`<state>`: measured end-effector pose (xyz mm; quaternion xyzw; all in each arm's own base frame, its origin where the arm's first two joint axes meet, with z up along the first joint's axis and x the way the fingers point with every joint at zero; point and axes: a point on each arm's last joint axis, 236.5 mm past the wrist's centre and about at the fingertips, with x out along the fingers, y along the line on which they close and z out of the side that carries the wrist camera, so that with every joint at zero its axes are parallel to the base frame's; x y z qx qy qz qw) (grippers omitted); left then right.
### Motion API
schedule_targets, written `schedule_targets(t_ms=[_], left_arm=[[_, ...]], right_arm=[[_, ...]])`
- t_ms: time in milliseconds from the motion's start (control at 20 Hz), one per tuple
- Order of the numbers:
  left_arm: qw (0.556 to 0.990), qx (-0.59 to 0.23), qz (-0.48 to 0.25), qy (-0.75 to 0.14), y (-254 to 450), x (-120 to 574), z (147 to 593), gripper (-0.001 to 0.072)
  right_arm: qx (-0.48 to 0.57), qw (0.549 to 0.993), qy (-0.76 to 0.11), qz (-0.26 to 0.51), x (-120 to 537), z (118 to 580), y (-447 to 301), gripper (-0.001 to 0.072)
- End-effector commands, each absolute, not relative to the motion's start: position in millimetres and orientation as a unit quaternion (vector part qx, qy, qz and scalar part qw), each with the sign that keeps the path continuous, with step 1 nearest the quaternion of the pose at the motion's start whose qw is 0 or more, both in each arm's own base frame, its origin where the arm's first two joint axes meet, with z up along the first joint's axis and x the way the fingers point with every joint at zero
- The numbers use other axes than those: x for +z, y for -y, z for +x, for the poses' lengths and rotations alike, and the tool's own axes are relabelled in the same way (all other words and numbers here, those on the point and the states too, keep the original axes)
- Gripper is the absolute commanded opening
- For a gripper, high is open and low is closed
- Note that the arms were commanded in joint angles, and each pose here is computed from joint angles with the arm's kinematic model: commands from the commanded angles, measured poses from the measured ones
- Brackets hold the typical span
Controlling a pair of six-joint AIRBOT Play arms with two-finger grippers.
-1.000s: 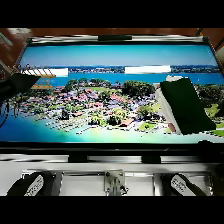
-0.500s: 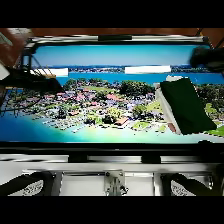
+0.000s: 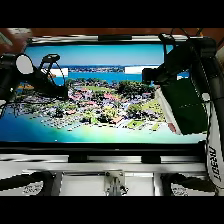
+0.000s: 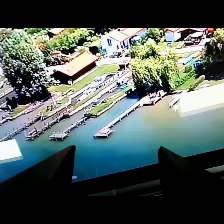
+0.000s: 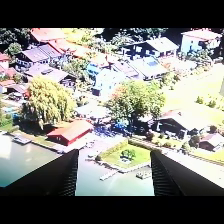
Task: Fold the shirts.
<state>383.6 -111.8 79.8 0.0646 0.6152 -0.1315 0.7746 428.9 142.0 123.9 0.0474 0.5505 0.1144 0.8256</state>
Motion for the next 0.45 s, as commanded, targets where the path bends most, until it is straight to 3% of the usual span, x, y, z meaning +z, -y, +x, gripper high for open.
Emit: schedule_targets(t_ms=[0,400], left_arm=[[0.776,-0.126,0.066,-0.615,111,78,387,0.0606],[0.777,-0.127,0.067,-0.613,111,75,390,0.0606]], right_arm=[[0.124,0.825,-0.549,0.053,122,431,-151,0.0555],[0.127,0.842,-0.522,0.060,129,445,-154,0.0555]])
